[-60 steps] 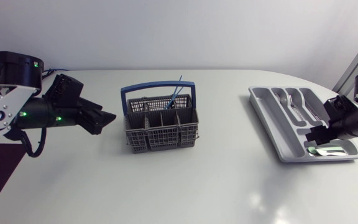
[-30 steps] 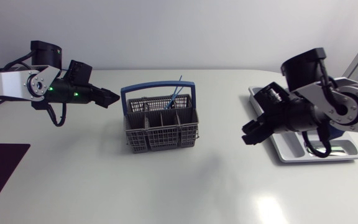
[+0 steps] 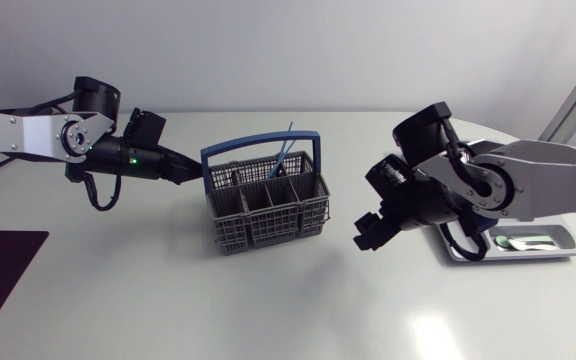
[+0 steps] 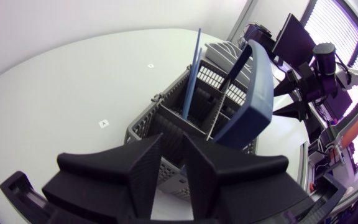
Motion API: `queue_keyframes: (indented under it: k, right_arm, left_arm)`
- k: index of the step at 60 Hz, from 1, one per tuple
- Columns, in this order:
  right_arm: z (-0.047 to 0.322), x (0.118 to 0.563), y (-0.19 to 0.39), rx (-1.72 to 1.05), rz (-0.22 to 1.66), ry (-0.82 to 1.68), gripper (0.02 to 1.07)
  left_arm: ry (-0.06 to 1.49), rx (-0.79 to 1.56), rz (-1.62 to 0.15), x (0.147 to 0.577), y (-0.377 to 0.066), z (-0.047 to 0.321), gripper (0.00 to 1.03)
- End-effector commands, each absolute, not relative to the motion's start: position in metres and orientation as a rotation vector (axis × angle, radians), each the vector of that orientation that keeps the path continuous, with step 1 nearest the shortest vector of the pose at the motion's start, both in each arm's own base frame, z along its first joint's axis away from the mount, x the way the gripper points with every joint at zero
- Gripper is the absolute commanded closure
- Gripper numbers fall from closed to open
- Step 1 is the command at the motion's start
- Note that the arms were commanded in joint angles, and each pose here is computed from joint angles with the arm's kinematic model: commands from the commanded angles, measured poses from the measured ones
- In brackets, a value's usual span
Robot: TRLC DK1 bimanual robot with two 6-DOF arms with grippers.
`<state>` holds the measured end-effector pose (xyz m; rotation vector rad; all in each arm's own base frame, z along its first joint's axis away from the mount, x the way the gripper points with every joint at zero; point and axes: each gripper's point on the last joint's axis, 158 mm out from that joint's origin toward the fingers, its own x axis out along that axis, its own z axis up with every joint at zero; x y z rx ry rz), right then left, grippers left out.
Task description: Unload the cutlery basket into the drawer organizer.
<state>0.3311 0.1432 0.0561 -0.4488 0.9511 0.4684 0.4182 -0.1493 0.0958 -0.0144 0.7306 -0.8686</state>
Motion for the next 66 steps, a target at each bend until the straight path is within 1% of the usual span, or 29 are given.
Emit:
queue_keyframes:
  k: [1, 12, 23, 31, 38, 45, 52, 57, 61, 62, 63, 66]
  right_arm:
    - [0.057, 0.338, 0.150, -0.427, 0.462, 0.945, 0.34]
    - [0.051, 0.346, 0.162, -0.401, 0.486, 0.949, 0.34]
    - [0.054, 0.359, 0.174, -0.361, 0.501, 0.946, 0.34]
    - [0.053, 0.374, 0.179, -0.330, 0.503, 0.950, 0.35]
    - [0.051, 0.391, 0.182, -0.307, 0.499, 0.956, 0.35]
    - [0.054, 0.405, 0.192, -0.286, 0.512, 0.944, 0.35]
    - [0.061, 0.418, 0.197, -0.283, 0.511, 0.932, 0.35]
    - [0.069, 0.417, 0.194, -0.279, 0.506, 0.925, 0.35]
    - [0.077, 0.406, 0.186, -0.281, 0.503, 0.920, 0.35]
    - [0.078, 0.405, 0.186, -0.280, 0.503, 0.918, 0.35]
    - [0.083, 0.399, 0.183, -0.285, 0.506, 0.908, 0.35]
    - [0.092, 0.387, 0.178, -0.296, 0.514, 0.887, 0.35]
  left_arm:
    - [0.717, 0.019, -0.933, 0.397, -0.158, 0.104, 0.89]
    - [0.743, 0.065, -1.005, 0.359, -0.172, 0.102, 0.89]
    - [0.764, 0.119, -1.104, 0.320, -0.196, 0.103, 0.89]
    - [0.801, 0.177, -1.218, 0.281, -0.228, 0.100, 0.89]
    - [0.846, 0.265, -1.292, 0.248, -0.252, 0.090, 0.89]
    - [0.861, 0.340, -1.342, 0.226, -0.273, 0.086, 0.89]
    - [0.868, 0.372, -1.348, 0.219, -0.285, 0.086, 0.89]
    - [0.830, 0.382, -1.322, 0.221, -0.284, 0.099, 0.89]
    - [0.769, 0.356, -1.257, 0.233, -0.266, 0.120, 0.88]
    - [0.768, 0.355, -1.254, 0.234, -0.265, 0.120, 0.88]
    - [0.739, 0.342, -1.217, 0.241, -0.254, 0.129, 0.85]
    - [0.705, 0.326, -1.162, 0.249, -0.238, 0.139, 0.82]
